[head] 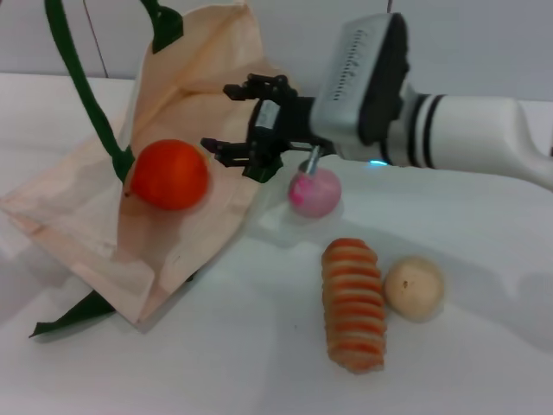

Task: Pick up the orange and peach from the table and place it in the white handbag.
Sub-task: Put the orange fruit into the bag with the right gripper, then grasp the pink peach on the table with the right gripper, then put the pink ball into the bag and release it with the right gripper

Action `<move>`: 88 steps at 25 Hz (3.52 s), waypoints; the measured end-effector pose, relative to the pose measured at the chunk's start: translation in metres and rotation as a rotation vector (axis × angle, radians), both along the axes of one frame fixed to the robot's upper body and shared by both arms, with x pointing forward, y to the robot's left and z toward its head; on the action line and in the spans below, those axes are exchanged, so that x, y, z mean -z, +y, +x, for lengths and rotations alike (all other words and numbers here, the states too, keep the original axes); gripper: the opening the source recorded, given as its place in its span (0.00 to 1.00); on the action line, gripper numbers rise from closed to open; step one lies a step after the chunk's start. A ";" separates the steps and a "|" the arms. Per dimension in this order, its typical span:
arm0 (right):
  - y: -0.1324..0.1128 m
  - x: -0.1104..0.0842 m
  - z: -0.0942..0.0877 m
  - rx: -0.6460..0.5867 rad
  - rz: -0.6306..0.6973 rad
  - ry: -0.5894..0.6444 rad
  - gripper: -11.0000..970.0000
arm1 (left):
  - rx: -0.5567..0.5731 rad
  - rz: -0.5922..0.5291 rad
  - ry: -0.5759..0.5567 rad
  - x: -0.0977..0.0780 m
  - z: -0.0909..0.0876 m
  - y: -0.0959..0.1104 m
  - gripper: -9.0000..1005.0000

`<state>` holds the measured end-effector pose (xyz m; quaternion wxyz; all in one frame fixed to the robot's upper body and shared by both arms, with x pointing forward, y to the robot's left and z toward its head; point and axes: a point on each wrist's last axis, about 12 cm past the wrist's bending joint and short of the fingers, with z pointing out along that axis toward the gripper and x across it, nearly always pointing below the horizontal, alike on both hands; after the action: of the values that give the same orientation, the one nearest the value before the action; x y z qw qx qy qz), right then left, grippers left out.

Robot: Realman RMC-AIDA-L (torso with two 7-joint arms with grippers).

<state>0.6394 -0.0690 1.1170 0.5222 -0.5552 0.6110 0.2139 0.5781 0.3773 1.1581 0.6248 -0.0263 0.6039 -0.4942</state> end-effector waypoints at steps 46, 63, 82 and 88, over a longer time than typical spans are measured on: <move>-0.035 0.041 0.005 0.149 -0.368 0.140 0.70 | 0.009 -0.009 0.001 0.000 0.014 -0.014 0.13; -0.035 0.035 0.003 0.100 -0.317 0.184 0.50 | -0.018 -0.007 0.009 0.002 0.007 -0.002 0.13; -0.028 -0.028 0.014 -0.145 -0.132 0.198 0.45 | 0.008 -0.015 0.006 -0.001 0.011 -0.007 0.13; 0.016 -0.038 0.016 -0.163 -0.171 0.116 0.45 | 0.044 -0.025 0.005 -0.003 0.018 -0.017 0.13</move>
<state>0.6557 -0.0532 1.1549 0.4176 -0.6324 0.6090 0.2343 0.5956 0.3598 1.1613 0.6120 -0.0217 0.5997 -0.5152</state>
